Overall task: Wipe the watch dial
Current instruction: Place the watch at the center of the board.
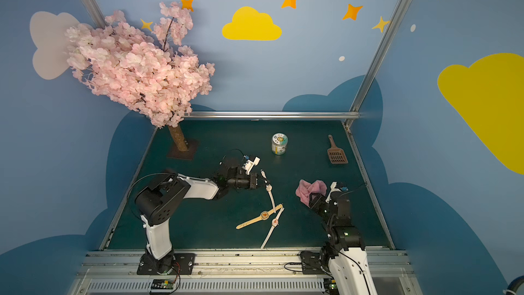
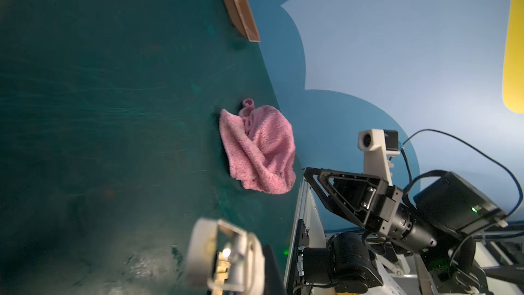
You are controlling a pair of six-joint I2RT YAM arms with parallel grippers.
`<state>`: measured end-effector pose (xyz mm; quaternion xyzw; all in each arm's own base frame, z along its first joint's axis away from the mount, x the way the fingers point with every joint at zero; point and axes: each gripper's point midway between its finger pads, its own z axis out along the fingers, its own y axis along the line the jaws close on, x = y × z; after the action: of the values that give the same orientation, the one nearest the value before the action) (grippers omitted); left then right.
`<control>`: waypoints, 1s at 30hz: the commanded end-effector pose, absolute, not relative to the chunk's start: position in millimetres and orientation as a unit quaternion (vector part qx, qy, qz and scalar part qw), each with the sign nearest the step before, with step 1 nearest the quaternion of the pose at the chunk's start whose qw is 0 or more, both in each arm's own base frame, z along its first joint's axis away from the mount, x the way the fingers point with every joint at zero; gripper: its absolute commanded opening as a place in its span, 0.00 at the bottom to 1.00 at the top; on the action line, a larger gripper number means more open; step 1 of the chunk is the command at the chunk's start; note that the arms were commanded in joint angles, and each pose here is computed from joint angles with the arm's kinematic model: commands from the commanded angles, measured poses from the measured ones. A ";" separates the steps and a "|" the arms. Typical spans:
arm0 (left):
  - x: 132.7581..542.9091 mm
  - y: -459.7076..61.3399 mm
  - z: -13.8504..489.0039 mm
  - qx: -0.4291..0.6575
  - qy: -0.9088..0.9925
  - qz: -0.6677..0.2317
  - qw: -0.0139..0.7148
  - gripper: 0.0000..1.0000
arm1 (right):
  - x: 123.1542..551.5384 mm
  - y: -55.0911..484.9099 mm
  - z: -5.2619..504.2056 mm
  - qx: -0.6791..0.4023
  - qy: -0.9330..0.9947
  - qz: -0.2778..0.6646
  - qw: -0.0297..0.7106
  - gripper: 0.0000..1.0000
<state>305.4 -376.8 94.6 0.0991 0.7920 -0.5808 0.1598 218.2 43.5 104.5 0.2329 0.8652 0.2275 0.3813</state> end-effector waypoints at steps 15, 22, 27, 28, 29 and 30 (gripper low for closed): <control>323.7 -351.2 62.5 0.064 0.806 -0.567 0.156 0.03 | 208.5 40.8 112.8 0.240 0.861 0.228 0.386 0.50; 326.2 -345.7 49.1 0.050 0.830 -0.535 0.150 0.11 | 208.1 41.7 113.7 0.240 0.861 0.231 0.385 0.50; 326.9 -340.8 43.5 0.036 0.843 -0.516 0.147 0.22 | 208.2 41.9 115.6 0.239 0.860 0.232 0.387 0.50; 327.4 -339.9 42.6 0.034 0.847 -0.509 0.146 0.26 | 208.4 41.8 116.2 0.239 0.859 0.232 0.388 0.50; 327.0 -339.1 41.8 0.033 0.851 -0.503 0.144 0.28 | 208.4 41.8 115.8 0.239 0.860 0.232 0.388 0.50; 326.4 -339.0 41.6 0.036 0.855 -0.497 0.145 0.30 | 208.4 41.8 115.7 0.239 0.860 0.232 0.387 0.50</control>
<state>323.0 -340.7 37.8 0.0322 0.8435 -0.5182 0.1373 207.9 42.6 103.8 0.2368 0.8653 0.2280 0.3785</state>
